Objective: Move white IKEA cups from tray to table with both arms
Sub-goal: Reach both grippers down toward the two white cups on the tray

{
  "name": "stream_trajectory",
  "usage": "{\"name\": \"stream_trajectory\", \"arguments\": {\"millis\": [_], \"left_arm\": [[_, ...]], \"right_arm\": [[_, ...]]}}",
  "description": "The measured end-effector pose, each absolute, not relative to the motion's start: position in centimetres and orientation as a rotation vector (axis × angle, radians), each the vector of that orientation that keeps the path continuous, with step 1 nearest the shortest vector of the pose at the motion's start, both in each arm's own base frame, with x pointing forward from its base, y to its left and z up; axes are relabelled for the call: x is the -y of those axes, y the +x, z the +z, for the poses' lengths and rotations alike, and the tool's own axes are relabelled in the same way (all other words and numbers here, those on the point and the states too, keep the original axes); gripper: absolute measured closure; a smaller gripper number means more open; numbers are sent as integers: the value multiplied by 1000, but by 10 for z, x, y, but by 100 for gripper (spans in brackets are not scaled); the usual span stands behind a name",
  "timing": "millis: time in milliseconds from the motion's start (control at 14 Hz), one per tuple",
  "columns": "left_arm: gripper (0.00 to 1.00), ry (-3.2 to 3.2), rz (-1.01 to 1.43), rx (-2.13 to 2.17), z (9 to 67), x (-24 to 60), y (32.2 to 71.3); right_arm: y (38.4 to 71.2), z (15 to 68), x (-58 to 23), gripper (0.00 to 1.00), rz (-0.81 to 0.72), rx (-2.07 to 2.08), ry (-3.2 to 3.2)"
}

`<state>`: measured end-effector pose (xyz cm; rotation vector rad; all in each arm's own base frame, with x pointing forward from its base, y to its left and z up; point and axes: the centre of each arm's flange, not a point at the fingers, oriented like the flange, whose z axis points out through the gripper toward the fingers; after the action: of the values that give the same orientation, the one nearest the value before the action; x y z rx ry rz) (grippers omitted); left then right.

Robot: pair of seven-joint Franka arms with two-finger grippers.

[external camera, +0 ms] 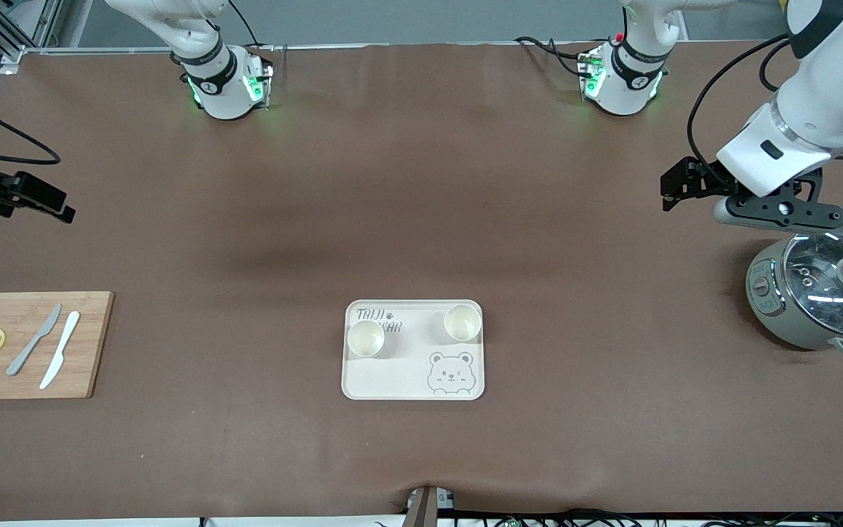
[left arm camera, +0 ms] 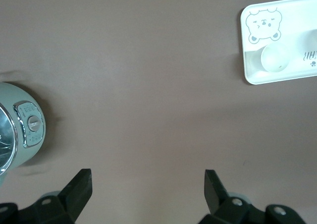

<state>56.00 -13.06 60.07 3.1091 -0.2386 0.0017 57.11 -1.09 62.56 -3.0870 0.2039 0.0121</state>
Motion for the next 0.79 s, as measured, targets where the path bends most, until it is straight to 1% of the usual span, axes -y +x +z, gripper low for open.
{"name": "stream_trajectory", "arguments": {"millis": [429, 571, 786], "left_arm": [[0, 3082, 0, 255, 591, 141, 565], [0, 3029, 0, 258, 578, 152, 574], [0, 3005, -60, 271, 542, 182, 591]], "right_arm": [[571, 625, 12, 0, 15, -205, -3087], [571, 624, 12, 0, 17, -205, -3087], [575, 621, 9, 0, -6, -200, -3080]]}}
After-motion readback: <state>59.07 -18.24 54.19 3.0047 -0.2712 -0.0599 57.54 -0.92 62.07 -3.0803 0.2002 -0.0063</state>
